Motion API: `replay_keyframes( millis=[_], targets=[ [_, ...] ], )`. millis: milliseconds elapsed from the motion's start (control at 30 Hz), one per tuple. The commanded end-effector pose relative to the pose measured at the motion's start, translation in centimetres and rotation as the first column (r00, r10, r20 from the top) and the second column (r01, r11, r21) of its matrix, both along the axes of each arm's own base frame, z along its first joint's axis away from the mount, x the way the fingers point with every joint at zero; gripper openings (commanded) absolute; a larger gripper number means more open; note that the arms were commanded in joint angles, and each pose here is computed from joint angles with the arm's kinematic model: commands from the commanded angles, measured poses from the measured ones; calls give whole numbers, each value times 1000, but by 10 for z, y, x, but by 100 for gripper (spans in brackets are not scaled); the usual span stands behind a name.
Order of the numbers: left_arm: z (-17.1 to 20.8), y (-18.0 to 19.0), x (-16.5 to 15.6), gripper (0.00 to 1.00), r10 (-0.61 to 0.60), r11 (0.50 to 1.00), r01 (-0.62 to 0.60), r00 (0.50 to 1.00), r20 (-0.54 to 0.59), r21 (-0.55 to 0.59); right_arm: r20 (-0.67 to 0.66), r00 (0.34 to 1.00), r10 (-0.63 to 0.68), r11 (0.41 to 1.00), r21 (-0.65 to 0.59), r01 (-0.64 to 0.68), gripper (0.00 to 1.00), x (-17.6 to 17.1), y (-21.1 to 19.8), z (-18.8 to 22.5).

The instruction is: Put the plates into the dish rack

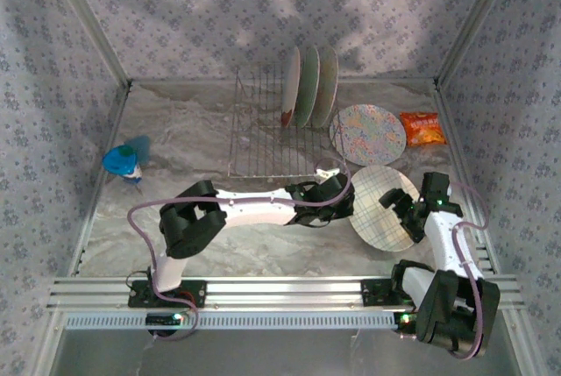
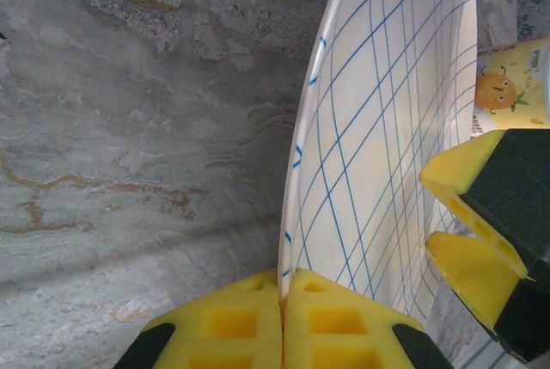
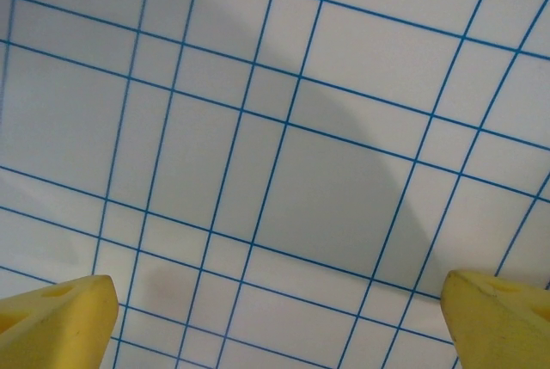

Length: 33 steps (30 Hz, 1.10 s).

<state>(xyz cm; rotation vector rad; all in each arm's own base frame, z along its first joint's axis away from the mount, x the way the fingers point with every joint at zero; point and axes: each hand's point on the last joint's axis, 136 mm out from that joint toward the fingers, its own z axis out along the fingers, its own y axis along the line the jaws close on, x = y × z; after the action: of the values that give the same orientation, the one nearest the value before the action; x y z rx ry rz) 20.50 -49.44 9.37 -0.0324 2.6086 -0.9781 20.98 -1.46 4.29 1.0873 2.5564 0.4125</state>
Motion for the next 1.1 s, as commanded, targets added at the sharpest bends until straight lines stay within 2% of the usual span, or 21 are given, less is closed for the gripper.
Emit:
replay_keyframes(
  millis=[0,200,400,667,867,1067],
  targets=[
    [46,-14,-5,0,-39,995,44,998,54,-92,-9,1000,-3,999,52,3,98,-6,9,12],
    [55,-13,-3,0,-38,994,45,996,75,-97,44,999,-5,1000,24,4,98,0,6,46],
    [73,-13,1,0,-46,992,58,993,113,-108,106,994,-2,998,-55,8,98,6,-6,90],
    [120,0,4,0,-53,989,82,974,220,-126,185,983,1,993,-119,22,98,14,-15,141],
    [157,19,7,0,-49,988,90,953,298,-125,219,976,-1,992,-120,28,98,18,-15,155],
    [178,28,6,0,-44,984,96,945,324,-147,216,976,-5,993,-112,29,98,20,-15,153]
  ],
)
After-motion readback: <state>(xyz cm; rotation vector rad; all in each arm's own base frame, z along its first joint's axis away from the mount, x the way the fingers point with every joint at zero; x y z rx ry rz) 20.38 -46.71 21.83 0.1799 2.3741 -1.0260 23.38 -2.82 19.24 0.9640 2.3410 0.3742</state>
